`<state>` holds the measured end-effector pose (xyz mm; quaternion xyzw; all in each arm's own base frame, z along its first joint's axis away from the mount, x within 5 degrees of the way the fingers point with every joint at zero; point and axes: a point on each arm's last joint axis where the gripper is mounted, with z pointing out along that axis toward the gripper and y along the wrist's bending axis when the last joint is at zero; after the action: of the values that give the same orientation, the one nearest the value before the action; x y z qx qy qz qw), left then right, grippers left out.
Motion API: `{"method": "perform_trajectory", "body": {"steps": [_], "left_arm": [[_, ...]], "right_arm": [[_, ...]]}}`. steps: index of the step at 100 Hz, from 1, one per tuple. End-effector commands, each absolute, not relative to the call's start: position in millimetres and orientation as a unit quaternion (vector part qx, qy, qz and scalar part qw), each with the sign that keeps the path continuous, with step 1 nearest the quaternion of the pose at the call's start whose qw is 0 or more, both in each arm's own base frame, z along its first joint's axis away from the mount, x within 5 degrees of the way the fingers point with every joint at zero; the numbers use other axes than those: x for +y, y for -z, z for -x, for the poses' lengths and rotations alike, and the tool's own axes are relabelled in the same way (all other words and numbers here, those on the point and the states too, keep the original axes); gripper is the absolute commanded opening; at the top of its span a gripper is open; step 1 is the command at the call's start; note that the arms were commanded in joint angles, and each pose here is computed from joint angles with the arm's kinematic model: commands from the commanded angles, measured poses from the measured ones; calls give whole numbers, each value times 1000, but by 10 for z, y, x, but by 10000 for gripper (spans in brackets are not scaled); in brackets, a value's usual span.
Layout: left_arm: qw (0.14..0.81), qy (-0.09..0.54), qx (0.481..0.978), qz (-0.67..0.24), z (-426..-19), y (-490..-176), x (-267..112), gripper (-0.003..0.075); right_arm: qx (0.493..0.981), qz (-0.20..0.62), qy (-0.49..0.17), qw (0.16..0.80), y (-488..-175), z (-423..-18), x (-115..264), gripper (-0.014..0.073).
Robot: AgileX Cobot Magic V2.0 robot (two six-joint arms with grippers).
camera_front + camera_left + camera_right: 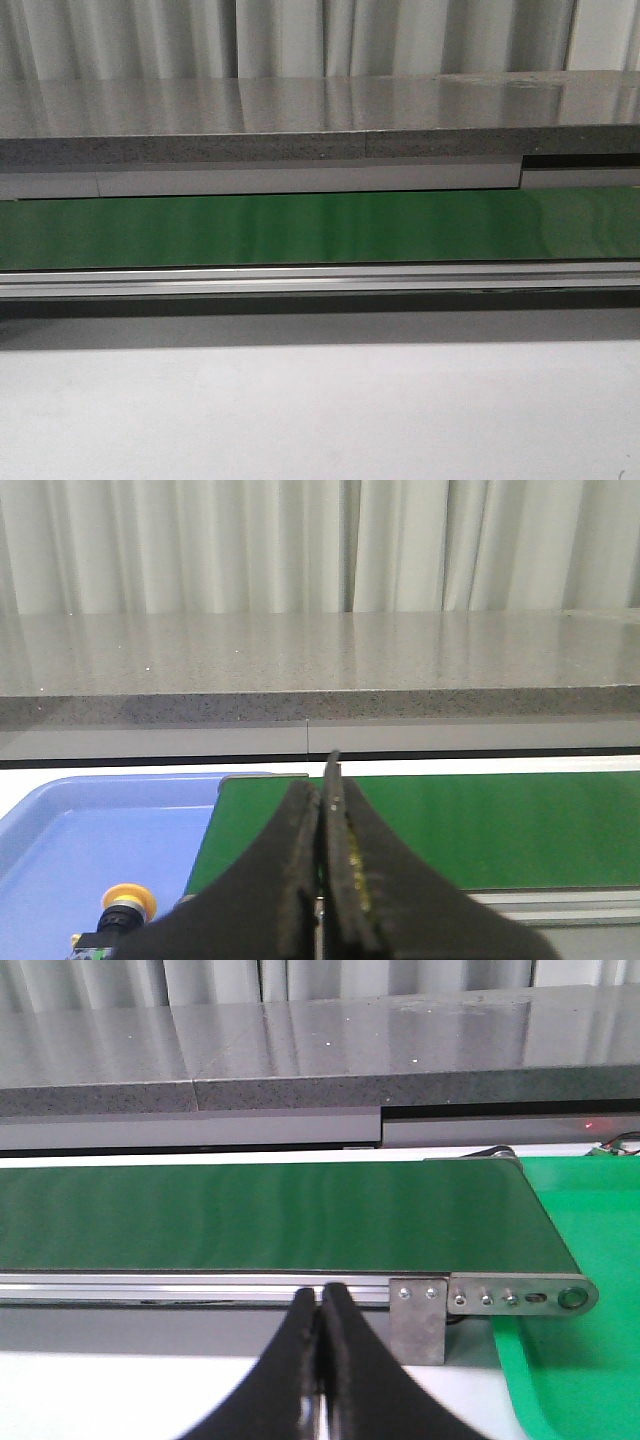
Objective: Move button from left to right
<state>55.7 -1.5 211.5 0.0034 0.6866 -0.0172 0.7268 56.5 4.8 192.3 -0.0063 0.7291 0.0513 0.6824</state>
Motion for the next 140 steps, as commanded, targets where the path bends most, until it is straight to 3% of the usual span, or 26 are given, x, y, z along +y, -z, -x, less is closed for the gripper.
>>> {"method": "perform_trajectory", "body": {"steps": [1, 58, 80, 107, 124, 140], "left_arm": [[743, 25, 669, -4, -555, -2002, -23, -20], [747, 23, 664, -5, -536, -2174, -20, -20], [700, 29, 713, 8, -590, -2571, -15, -20], [548, 13, 836, 14, -827, -3056, -5, -20], [514, 34, 857, 24, -991, -3262, -37, -20], [499, 42, 865, 28, -1073, -3246, -52, -20]], "right_arm": [[687, 8, -52, 724, -2061, -544, 46, -67], [687, 8, -52, 724, -2061, -544, 46, -67], [687, 8, -52, 724, -2061, -544, 46, -67], [687, 8, -52, 724, -2061, -544, 46, -67], [687, 8, -52, 724, -2061, -544, 46, -67], [687, 8, -52, 724, -2061, -544, 46, -67]]}}
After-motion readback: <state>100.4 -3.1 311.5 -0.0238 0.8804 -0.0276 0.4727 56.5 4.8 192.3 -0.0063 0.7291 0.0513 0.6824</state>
